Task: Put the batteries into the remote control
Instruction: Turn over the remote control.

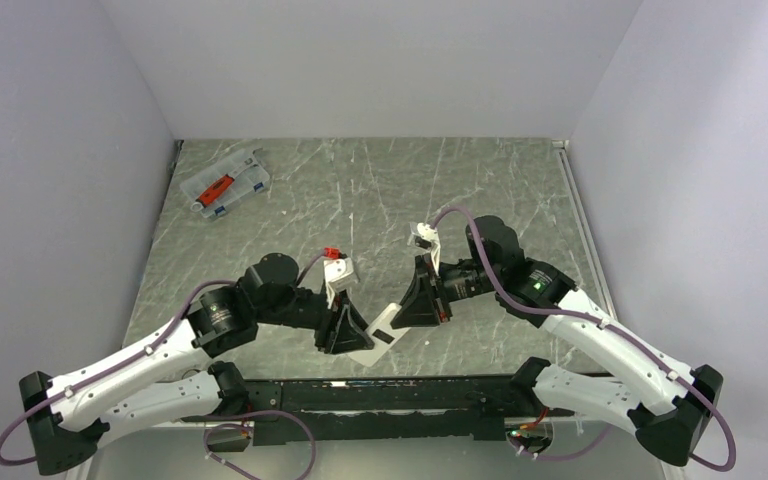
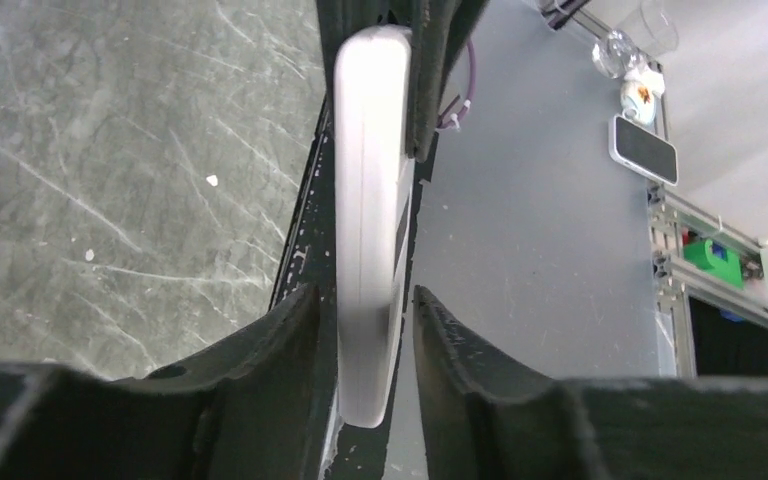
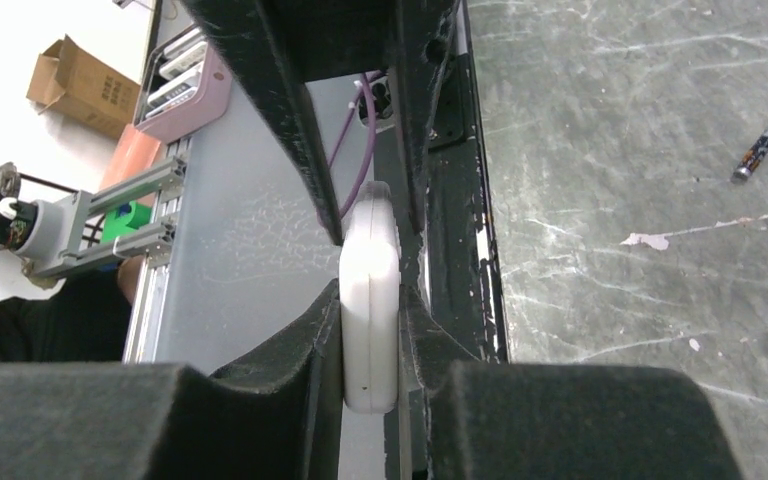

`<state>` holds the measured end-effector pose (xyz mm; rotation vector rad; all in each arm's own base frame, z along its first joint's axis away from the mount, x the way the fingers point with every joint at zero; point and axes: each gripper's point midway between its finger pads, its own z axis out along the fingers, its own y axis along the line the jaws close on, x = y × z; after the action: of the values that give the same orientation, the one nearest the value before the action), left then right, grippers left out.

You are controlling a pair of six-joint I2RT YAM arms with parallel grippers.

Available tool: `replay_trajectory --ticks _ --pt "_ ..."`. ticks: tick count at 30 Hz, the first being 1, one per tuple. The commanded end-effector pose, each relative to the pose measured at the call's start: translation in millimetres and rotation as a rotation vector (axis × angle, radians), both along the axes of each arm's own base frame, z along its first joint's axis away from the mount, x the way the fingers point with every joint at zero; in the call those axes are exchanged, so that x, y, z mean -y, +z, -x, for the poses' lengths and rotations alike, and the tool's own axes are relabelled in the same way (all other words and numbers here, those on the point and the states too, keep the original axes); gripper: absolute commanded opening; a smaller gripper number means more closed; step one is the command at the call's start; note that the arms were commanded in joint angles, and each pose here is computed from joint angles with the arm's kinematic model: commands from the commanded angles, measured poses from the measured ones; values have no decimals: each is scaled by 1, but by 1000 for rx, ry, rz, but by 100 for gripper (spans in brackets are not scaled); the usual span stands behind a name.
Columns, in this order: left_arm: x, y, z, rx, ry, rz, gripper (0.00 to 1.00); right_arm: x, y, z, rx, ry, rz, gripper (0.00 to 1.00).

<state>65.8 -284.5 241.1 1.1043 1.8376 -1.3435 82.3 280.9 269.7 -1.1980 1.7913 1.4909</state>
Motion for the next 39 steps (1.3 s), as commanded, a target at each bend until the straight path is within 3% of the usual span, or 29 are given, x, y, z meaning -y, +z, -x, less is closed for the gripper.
replay_trajectory --ticks 1,2,4,5,11,18,28,39 --pt "-1 19 -19 76 103 59 54 1 9 -5 31 -42 -22 0" --pt "-3 20 -22 80 129 60 61 1 10 -5 33 -47 -23 0" --pt "-9 20 -31 87 197 54 96 1 9 -7 35 -63 -19 0" --pt "-11 19 -36 95 232 48 99 1 8 -9 36 -74 -13 0" --pt "-21 14 -56 97 362 16 100 0 -3 -24 17 -163 25 0" --pt "-42 -12 -91 34 605 -112 99 1 -11 -51 -24 -316 65 0" --pt "-58 -24 -113 -153 699 -2 99 25 -22 -100 -173 -506 7 0" --pt "-47 -10 -116 -407 567 210 98 26 -15 -117 -328 -586 -170 0"
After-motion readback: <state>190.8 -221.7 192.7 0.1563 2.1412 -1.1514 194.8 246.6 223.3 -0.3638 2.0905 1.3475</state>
